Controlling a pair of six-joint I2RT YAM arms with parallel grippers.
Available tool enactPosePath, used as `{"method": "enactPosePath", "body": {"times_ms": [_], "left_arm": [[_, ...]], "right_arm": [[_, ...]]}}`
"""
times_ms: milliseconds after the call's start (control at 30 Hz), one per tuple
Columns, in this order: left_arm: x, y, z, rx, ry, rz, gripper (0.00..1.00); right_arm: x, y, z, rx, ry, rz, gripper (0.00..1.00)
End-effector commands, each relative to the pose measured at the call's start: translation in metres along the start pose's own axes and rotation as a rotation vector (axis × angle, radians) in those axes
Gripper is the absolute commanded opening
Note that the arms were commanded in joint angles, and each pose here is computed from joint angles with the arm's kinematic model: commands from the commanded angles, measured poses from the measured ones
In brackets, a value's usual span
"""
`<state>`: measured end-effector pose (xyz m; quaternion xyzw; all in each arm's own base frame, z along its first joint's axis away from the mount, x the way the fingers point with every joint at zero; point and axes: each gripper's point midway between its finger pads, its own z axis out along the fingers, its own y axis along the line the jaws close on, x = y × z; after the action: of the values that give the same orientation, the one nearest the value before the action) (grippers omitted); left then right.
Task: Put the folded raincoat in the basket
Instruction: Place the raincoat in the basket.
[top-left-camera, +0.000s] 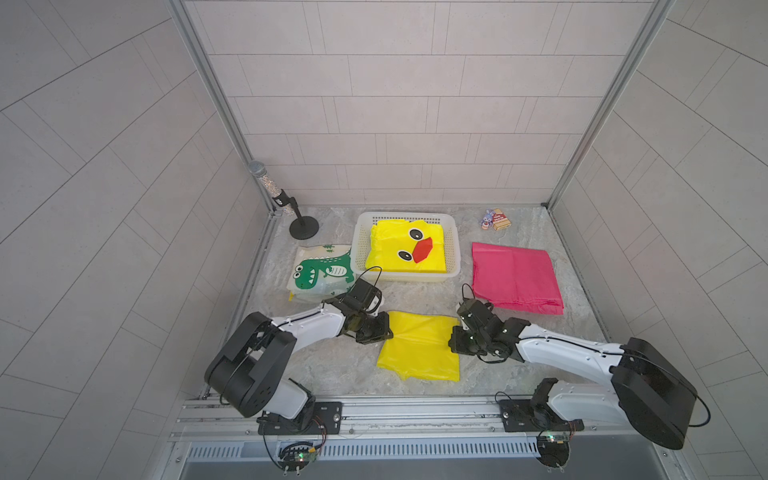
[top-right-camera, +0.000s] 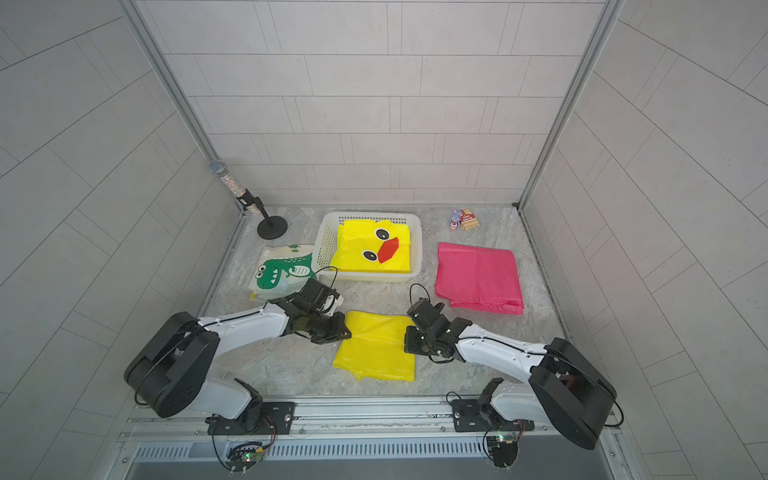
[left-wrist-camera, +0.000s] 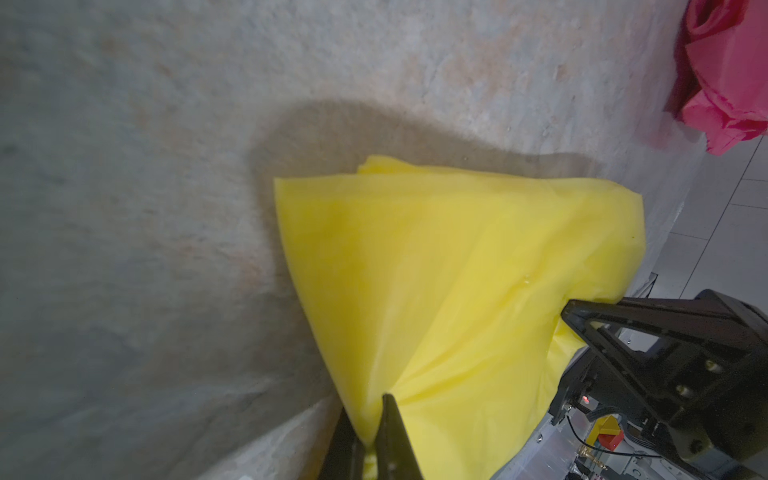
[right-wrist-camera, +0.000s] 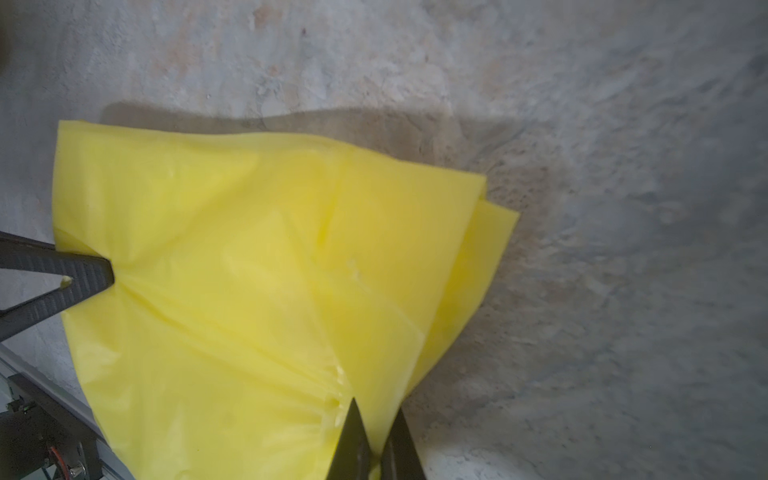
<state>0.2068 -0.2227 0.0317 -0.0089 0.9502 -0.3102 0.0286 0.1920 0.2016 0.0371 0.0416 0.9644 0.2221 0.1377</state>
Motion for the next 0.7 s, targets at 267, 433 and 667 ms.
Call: {"method": "enactPosePath", "body": {"times_ms": [267, 433, 667], "left_arm": [[-0.021, -0.037, -0.042, 0.033, -0.106, 0.017, 0.0], [-0.039, -0.06, -0.065, 0.034, -0.157, 0.044, 0.0], [-0.066, -0.087, -0.097, 0.046, -0.222, 0.076, 0.0]], "right_arm": [[-0.029, 0.025, -0.047, 0.017, -0.078, -0.078, 0.0], [-0.057, 0.05, -0.071, -0.013, -0.143, -0.113, 0.0], [-0.098, 0.075, -0.102, -0.059, -0.172, -0.145, 0.0]]}}
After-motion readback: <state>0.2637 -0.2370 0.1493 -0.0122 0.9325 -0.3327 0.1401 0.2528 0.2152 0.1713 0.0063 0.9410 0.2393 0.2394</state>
